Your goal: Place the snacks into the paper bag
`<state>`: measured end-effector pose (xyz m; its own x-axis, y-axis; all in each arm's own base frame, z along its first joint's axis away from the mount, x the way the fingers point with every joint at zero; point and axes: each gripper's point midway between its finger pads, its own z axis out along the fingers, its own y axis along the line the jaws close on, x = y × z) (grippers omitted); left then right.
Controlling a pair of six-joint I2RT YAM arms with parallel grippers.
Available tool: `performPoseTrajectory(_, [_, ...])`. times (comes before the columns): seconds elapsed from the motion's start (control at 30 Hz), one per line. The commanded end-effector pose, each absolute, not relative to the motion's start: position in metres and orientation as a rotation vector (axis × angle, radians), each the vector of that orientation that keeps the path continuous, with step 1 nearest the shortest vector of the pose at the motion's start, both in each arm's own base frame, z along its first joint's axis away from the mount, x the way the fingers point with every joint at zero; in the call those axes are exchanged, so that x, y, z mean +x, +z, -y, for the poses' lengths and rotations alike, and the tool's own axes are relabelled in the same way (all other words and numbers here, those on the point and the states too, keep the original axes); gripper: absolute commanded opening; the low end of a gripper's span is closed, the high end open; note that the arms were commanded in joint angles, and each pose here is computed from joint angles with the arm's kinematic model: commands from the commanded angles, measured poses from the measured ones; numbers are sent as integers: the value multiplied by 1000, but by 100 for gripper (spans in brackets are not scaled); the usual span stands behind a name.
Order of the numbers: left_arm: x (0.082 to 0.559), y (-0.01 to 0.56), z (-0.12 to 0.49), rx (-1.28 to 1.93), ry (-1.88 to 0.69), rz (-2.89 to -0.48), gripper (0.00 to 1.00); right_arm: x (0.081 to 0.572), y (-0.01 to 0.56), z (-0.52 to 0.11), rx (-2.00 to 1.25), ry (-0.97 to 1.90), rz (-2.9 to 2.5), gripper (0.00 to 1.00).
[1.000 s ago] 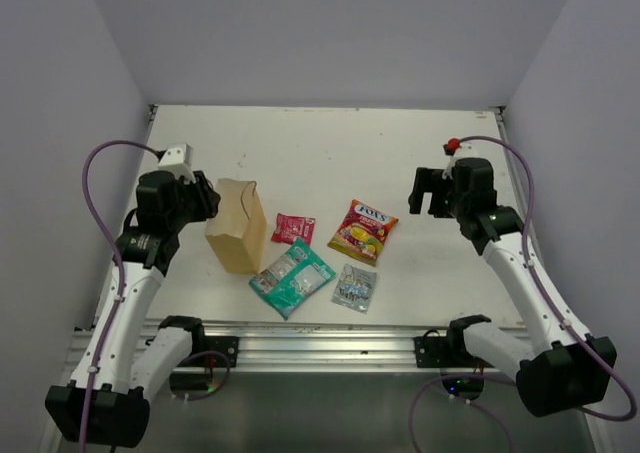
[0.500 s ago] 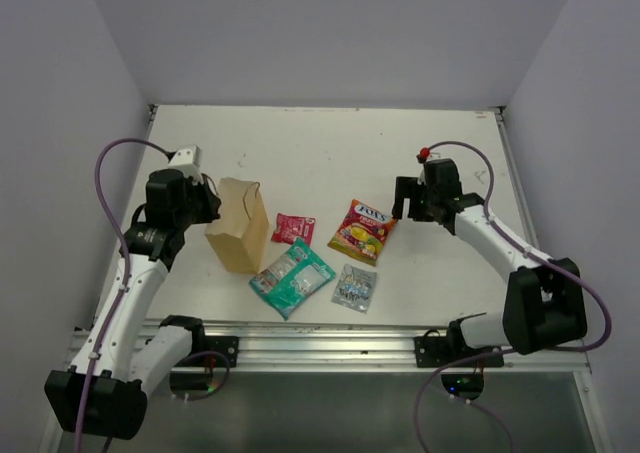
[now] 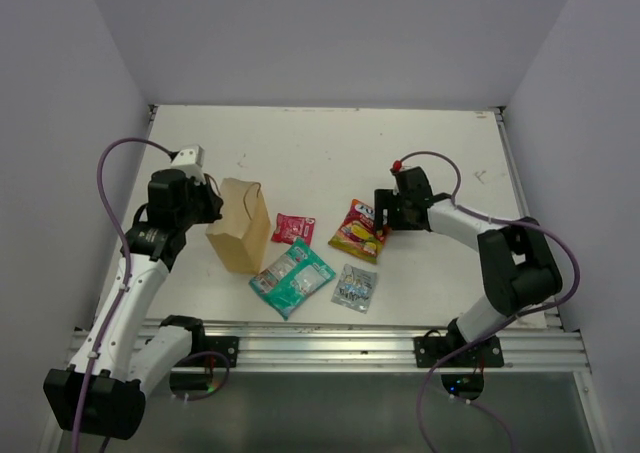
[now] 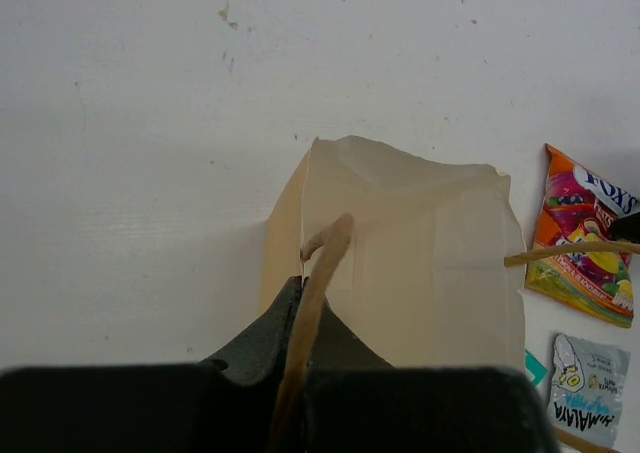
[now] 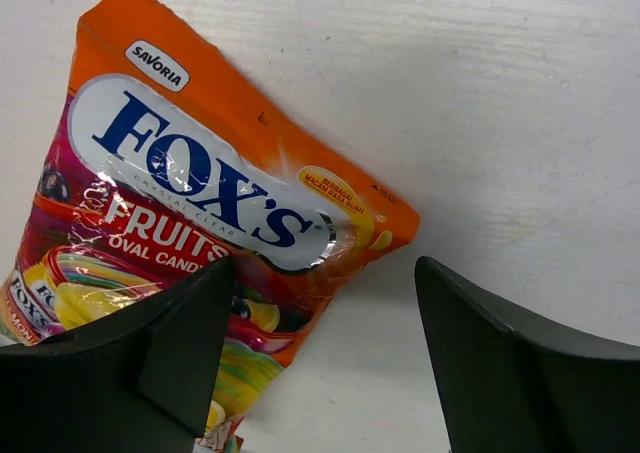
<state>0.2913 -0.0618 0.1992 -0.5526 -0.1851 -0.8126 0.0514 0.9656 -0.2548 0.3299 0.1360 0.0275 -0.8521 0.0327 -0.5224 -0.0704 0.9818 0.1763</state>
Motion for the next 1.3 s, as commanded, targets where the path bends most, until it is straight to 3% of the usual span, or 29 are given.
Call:
performPoseTrajectory(0.0, [292,200,65,-87,-313,-2123,0,338,29,-144,-7,284,-2548,76])
performPoseTrajectory(0.07, [292,200,65,-83,-313,-2122,0,338,26,-144,-14,280,-2547,70])
performPoseTrajectory(0.1, [292,200,65,-83,-313,-2122,0,337,24,-144,-16,280,-2550,58])
performPoseTrajectory(0.17, [292,200,65,-82,-315,-2121,0,337,22,-151,-46,333,-2547,45])
performPoseTrajectory(0.33, [291,201,65,-83,-315,-2118,0,337,8,-157,-53,362,-2574,25])
performPoseTrajectory(0.43, [291,202,66,-80,-316,-2113,0,335,1,-154,-55,343,-2587,0])
performPoseTrajectory(0.73, [291,202,65,-85,-309,-2112,0,336,30,-150,-69,297,-2516,0])
performPoseTrajectory(1.03, [293,197,66,-83,-312,-2122,0,342,194,-164,-124,306,-2178,0])
performPoseTrajectory(1.27, [293,197,67,-75,-316,-2122,0,351,290,-184,-120,427,-1957,0])
